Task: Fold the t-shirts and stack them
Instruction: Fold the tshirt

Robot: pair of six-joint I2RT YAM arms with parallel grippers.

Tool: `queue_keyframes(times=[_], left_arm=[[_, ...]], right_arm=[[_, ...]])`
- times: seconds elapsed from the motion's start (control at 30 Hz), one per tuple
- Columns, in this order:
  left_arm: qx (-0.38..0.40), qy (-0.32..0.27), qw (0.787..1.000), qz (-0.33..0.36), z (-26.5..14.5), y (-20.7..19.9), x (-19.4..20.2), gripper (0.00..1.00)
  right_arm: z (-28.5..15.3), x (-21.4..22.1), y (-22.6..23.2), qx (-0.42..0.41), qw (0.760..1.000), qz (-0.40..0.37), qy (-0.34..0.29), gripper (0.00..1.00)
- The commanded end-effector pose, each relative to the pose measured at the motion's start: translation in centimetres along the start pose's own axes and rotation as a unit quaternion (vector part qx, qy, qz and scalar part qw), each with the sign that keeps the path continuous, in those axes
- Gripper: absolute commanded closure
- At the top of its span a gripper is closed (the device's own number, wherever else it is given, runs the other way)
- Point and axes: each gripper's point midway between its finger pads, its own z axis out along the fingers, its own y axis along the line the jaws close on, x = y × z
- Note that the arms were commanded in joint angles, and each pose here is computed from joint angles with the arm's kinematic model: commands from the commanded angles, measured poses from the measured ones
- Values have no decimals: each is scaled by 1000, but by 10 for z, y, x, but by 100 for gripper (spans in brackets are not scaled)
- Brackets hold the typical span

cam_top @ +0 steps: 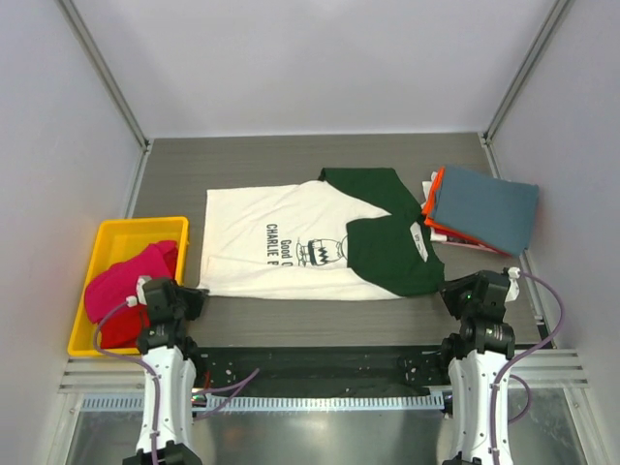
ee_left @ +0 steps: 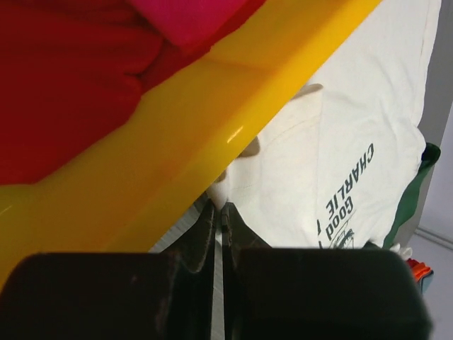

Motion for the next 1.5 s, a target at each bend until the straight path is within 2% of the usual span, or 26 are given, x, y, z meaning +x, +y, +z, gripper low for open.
queue_keyframes(times=[0.0, 0.03, 0.07, 0.1, 0.2, 0.3, 0.5, 0.63, 0.83, 0.97, 1.07, 1.17, 1.37, 1.47], left_arm=[[-39, -5, 999, -18, -5, 20, 3, 95], [-31, -13, 999, -16, -7, 17, 0, 70], [-32, -9, 999, -17, -9, 19, 3, 53], [-24, -5, 999, -21, -10, 18, 6, 39], [5, 8, 1000, -24, -12, 8, 11, 35], [17, 19, 1000, -15, -11, 0, 13, 34], [34, 27, 999, -1, -16, -22, 11, 35], [21, 43, 999, -18, -23, -26, 13, 44], [-14, 8, 1000, -17, -59, -37, -6, 46], [7, -2, 1000, 3, -76, -66, -20, 46], [30, 0, 999, 44, -80, -92, -30, 47], [60, 28, 992, 106, -74, -121, -31, 48], [36, 55, 968, 243, -51, -152, -23, 47], [14, 55, 958, 279, -32, -161, -19, 46]], right_arm=[[-2, 1, -11, 27, 1000, 4, -2, 60], [-2, 1, -11, 28, 1000, 8, -3, 52], [-3, 0, -10, 26, 1000, 9, -5, 47], [-6, -2, -7, 23, 1000, 4, -7, 46], [-17, -19, 3, 20, 999, -14, -36, 45], [-29, -37, 23, -5, 997, -50, -61, 45], [-26, -42, 50, -50, 996, -62, -49, 51], [-20, -43, 60, -50, 996, -67, -28, 54], [-17, -54, 74, -41, 996, -76, -25, 54], [-9, -53, 89, -34, 994, -105, -10, 62], [-1, -32, 108, -43, 988, -149, 20, 62], [3, -19, 134, -53, 978, -202, 22, 60], [26, 15, 166, -66, 954, -288, 58, 56], [44, 40, 175, -52, 939, -330, 82, 55]])
